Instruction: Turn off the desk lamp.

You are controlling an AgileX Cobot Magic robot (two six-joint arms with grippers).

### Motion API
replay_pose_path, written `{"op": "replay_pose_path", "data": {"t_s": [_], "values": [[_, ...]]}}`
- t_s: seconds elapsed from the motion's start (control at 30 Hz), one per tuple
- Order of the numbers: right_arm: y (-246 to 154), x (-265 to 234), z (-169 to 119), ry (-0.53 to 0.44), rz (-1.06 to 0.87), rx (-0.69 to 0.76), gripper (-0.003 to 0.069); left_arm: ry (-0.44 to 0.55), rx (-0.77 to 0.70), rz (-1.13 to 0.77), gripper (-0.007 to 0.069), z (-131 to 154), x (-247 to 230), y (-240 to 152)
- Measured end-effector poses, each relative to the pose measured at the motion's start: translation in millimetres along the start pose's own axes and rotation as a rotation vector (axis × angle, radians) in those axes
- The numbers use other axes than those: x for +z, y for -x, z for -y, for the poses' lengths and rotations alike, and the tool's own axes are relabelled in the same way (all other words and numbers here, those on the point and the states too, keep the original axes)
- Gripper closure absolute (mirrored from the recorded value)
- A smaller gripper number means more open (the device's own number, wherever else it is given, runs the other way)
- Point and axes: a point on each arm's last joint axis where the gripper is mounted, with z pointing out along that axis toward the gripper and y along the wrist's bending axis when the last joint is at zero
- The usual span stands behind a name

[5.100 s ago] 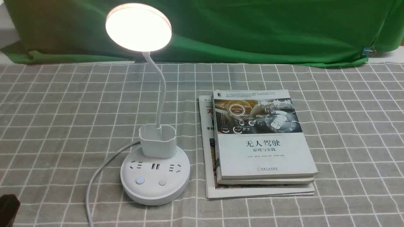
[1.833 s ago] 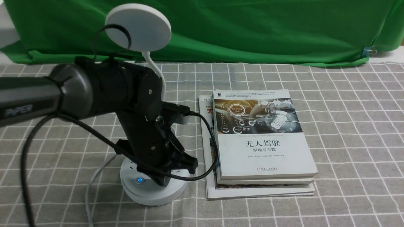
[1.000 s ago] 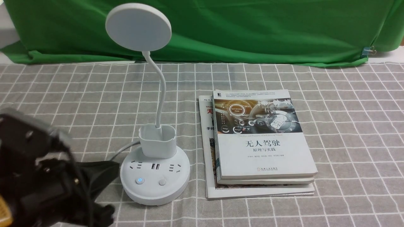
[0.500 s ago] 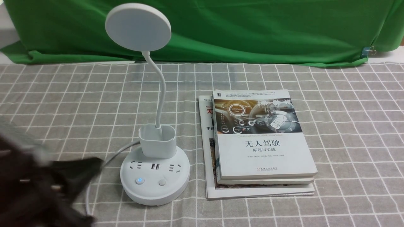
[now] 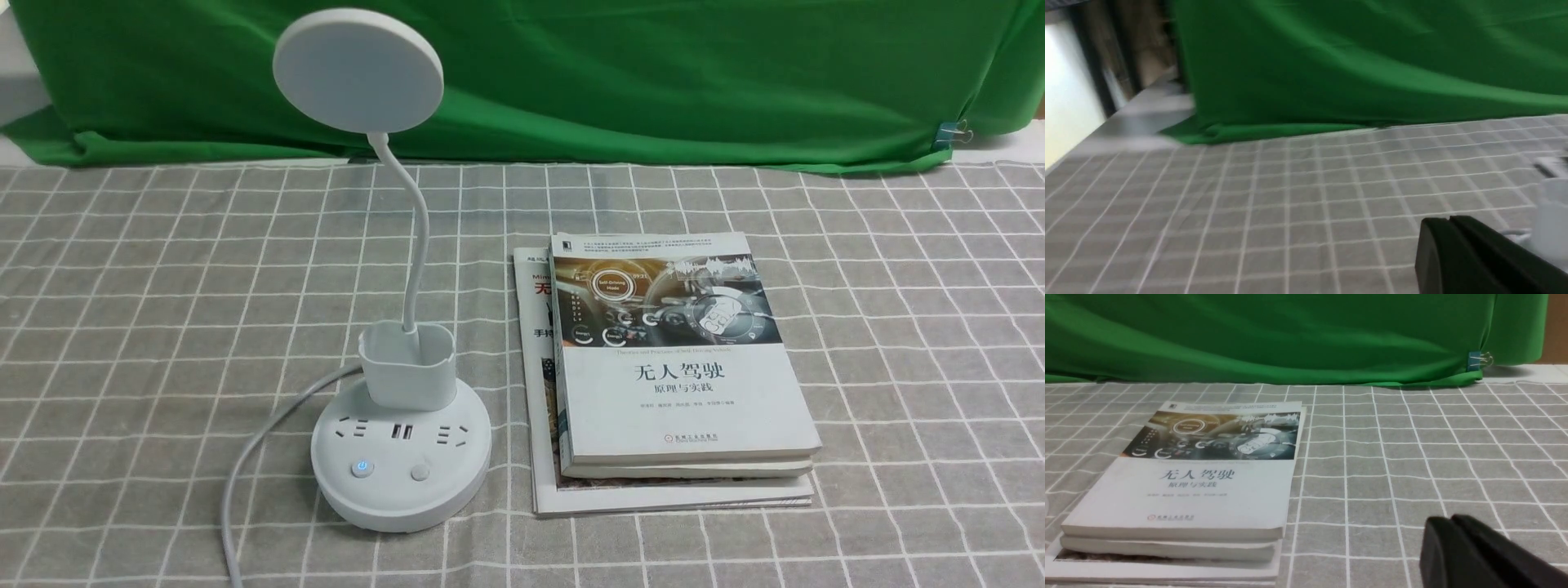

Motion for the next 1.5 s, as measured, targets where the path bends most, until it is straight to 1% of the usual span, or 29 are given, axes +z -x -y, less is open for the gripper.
{"op": "replay_pose_path", "data": {"t_s": [0.1, 0.17, 0.33, 1.5], "values": [[0, 0, 0, 0.0, 0.0, 0.0, 0.0624, -0.006, -0.045, -0.034, 0.0624, 2, 0, -15], [0, 0, 0, 0.0, 0.0, 0.0, 0.0624, -0.023, -0.083, -0.045, 0.0624, 3, 0, -16], [0, 0, 0, 0.0, 0.0, 0.0, 0.0624, -0.07, -0.122, -0.074, 0.0624, 6, 0, -19], [0, 0, 0, 0.0, 0.0, 0.0, 0.0624, -0.075, -0.127, -0.093, 0.0624, 7, -1, -20]]}}
